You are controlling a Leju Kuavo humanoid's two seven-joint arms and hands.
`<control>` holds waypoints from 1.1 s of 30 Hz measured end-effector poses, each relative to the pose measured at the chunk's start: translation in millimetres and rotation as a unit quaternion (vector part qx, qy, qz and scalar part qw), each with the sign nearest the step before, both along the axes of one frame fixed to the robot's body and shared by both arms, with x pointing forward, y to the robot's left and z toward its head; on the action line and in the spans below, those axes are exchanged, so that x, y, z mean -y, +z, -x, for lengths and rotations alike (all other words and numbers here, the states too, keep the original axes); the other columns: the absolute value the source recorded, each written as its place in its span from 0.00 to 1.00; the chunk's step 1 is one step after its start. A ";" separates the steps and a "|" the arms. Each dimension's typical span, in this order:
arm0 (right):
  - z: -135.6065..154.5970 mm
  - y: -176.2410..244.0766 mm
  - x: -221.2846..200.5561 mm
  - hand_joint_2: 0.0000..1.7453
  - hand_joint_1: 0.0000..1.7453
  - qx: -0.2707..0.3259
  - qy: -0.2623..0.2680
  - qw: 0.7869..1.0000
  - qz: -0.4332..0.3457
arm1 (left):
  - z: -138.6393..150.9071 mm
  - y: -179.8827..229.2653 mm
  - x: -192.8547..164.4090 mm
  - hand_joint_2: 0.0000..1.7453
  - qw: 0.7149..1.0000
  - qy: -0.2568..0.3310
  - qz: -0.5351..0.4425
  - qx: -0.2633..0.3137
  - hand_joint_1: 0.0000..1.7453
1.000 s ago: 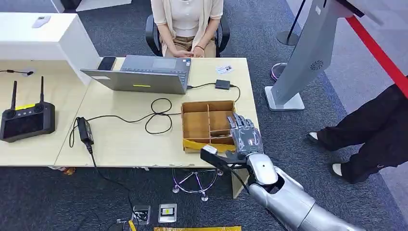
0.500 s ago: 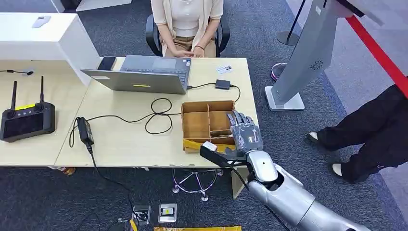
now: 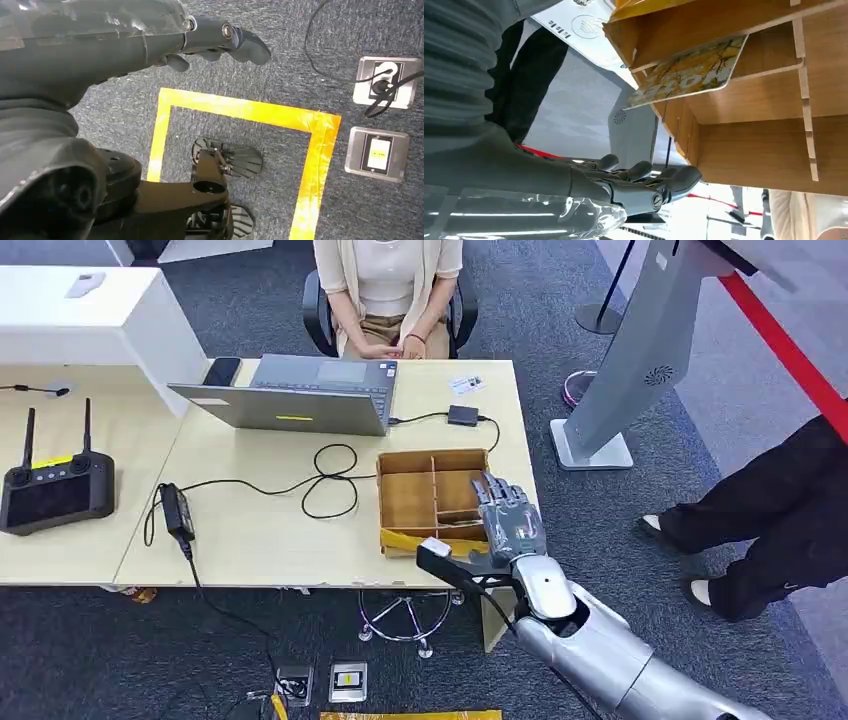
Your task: Pass the card to the sensor for recognition and then transmit it.
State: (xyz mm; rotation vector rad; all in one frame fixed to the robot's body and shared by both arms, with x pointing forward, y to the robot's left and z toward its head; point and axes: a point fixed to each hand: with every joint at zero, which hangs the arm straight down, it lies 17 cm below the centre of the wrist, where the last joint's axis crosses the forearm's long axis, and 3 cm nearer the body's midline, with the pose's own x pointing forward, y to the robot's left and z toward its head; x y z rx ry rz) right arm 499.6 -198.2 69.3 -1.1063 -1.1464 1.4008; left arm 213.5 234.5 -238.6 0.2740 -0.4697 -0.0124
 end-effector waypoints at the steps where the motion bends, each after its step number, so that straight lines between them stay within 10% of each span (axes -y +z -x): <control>1: 0.0 -0.7 0.5 1.00 0.00 -0.001 0.000 1.000 0.001 | -0.2 0.1 0.0 0.00 1.000 0.000 0.000 0.000 0.00; 3: 0.1 -2.4 1.6 1.00 0.00 -0.003 -0.002 1.000 0.002 | -0.5 0.2 0.0 0.00 1.000 0.000 0.000 0.000 0.00; 4: 0.2 -3.7 2.3 1.00 0.60 -0.005 -0.002 1.000 0.003 | -0.6 0.2 0.1 0.00 1.000 0.000 0.000 0.000 0.00; 5: 0.5 -5.3 2.9 1.00 0.99 -0.008 -0.003 1.000 0.005 | -0.8 0.3 0.4 0.00 1.000 0.000 0.000 0.000 0.00; 33: 0.3 -11.6 -0.1 1.00 1.00 -0.024 -0.002 1.000 0.004 | -0.4 -0.3 0.8 0.00 1.000 0.003 0.001 -0.010 0.00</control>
